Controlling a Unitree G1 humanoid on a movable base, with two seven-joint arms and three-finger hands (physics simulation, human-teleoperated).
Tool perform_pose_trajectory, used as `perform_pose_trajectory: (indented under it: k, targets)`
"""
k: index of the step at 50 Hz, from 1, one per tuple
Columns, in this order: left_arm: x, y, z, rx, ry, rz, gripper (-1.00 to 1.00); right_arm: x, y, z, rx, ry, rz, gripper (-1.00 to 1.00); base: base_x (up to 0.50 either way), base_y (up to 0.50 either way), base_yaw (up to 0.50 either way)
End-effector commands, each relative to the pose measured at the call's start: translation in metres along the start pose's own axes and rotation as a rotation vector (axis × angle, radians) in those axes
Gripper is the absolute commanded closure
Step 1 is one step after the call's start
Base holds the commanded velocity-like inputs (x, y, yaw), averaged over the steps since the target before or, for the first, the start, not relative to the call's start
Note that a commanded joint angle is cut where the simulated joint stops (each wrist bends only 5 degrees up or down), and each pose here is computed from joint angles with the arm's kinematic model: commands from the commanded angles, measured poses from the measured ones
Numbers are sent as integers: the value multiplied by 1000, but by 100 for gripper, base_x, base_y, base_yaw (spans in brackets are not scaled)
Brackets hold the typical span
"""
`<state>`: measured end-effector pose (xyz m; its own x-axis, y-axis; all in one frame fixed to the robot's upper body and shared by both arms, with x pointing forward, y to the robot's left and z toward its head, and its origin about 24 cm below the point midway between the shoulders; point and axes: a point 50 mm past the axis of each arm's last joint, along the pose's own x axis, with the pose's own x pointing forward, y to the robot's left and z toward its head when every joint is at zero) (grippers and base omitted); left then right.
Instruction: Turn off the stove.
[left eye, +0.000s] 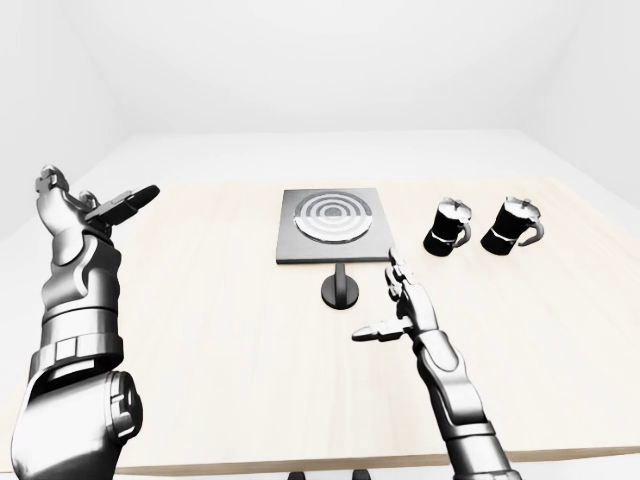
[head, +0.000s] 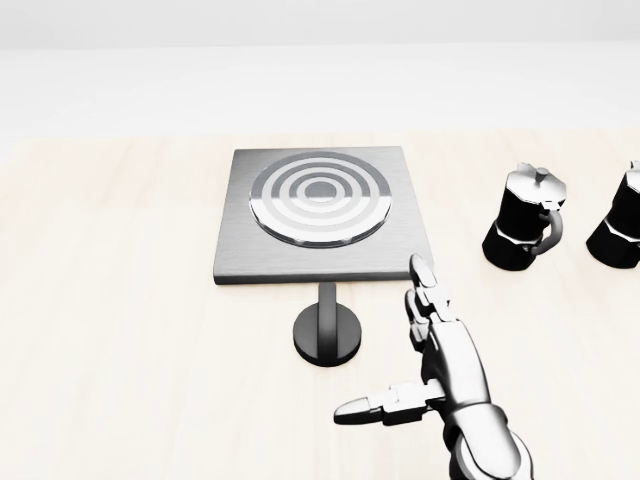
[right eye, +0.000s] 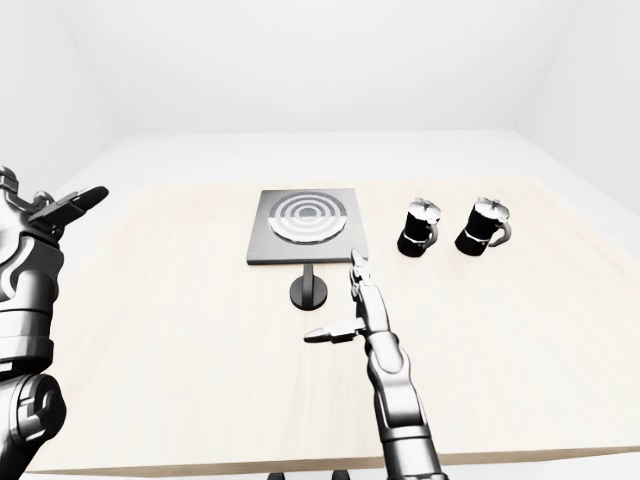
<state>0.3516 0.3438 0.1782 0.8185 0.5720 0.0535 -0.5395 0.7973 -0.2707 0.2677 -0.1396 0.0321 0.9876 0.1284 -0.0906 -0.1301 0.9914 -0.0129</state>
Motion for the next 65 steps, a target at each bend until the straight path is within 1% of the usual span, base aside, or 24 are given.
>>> perform_pose_trajectory:
  k: [1, 7, 18, 22, 27, 52, 53, 54, 57, 65]
  targets:
    - [0, 0, 0, 2, -1, 2, -100, 6, 10, -4, -19, 33, 85, -100, 0, 0, 0]
    - [0, 0, 1, 0, -2, 2, -100, 9, 18, -5, -50, 45, 135, -100, 0, 0, 0]
    - [0, 0, 0, 3, -3, 1, -100, 10, 23, -5, -61, 44, 178, -100, 0, 0, 0]
    - [0, 0, 0, 3, -3, 2, -100, 10, 23, -5, -71, 44, 175, -100, 0, 0, 0]
    - [0, 0, 0, 4, -1, 2, -100, 7, 23, 7, -112, -8, 139, -100, 0, 0, 0]
    - [0, 0, 0, 4, -1, 2, -100, 6, 23, 8, -112, -9, 139, -100, 0, 0, 0]
    - [0, 0, 0, 3, -2, 2, -100, 5, 25, 8, -139, -10, 140, -100, 0, 0, 0]
    - [0, 0, 1, 1, -4, 2, -100, 5, 26, 6, -135, -5, 134, -100, 0, 0, 0]
    - [0, 0, -1, 2, 3, 2, -100, 5, 29, 2, -119, 9, 156, -100, 0, 0, 0]
    - [0, 1, 0, -6, 3, -1, -100, 2, 33, 6, -166, -5, 171, -100, 0, 0, 0]
